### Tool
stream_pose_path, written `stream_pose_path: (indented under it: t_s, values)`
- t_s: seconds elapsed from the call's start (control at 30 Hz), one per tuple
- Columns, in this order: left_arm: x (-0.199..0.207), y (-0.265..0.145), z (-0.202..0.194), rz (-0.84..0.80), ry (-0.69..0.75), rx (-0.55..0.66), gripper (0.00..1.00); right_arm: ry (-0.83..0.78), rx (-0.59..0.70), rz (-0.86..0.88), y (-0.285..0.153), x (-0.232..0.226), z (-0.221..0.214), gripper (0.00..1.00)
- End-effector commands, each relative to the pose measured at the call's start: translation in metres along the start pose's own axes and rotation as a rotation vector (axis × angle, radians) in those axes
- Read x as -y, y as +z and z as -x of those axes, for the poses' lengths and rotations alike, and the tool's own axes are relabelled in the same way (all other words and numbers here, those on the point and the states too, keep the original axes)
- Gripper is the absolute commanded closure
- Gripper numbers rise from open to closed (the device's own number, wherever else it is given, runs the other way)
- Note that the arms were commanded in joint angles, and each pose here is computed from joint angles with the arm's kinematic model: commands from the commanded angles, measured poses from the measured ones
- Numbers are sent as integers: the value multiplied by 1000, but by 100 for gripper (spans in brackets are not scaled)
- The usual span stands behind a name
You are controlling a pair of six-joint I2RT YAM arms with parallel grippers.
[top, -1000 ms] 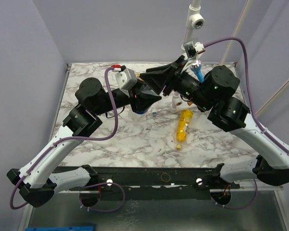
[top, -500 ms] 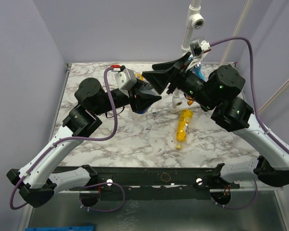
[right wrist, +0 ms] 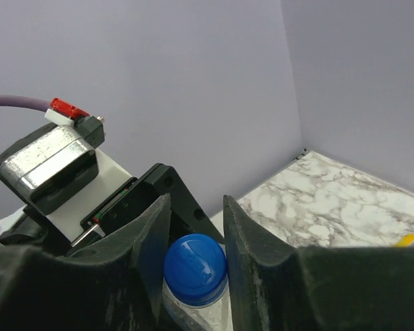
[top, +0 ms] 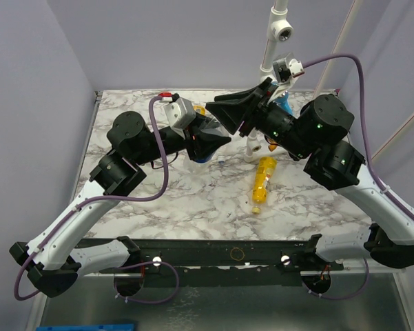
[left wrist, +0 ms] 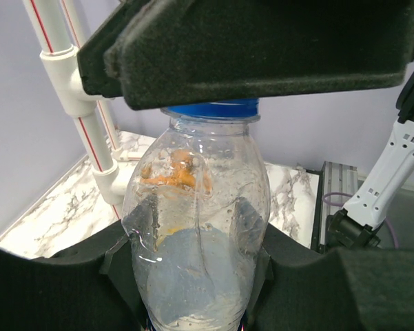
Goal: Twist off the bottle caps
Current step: Unscrew the bottle cap from the plastic bottle.
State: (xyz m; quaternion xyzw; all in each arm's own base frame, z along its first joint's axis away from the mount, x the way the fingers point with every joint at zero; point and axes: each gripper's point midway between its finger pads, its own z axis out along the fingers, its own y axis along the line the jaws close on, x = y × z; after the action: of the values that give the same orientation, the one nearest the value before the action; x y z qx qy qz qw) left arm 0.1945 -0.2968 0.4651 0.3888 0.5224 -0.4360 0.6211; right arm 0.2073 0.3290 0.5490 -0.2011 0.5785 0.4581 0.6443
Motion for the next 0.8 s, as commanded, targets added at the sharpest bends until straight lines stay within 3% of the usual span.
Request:
stream_pose_path:
  t_s: [0.0,0.1,0.23,0.5,0.77]
  values:
    - [-1,-3,12,12,13,40,100,1,1,15,0,-4,5,68]
    - [-1,-2,12,13,15,41,100,1,-5,17,2,-4,5,75]
    - [-2,-3,16,15,12,49,100,-3,-20,16,4,-4,0,98]
    - [15,-2,30,-73,-52,62,100,-69,-8,119,-5,-19,3,99]
    - [81,-18,48,-446,-181,21,100,-128,-42,710,-56,-114,11,99]
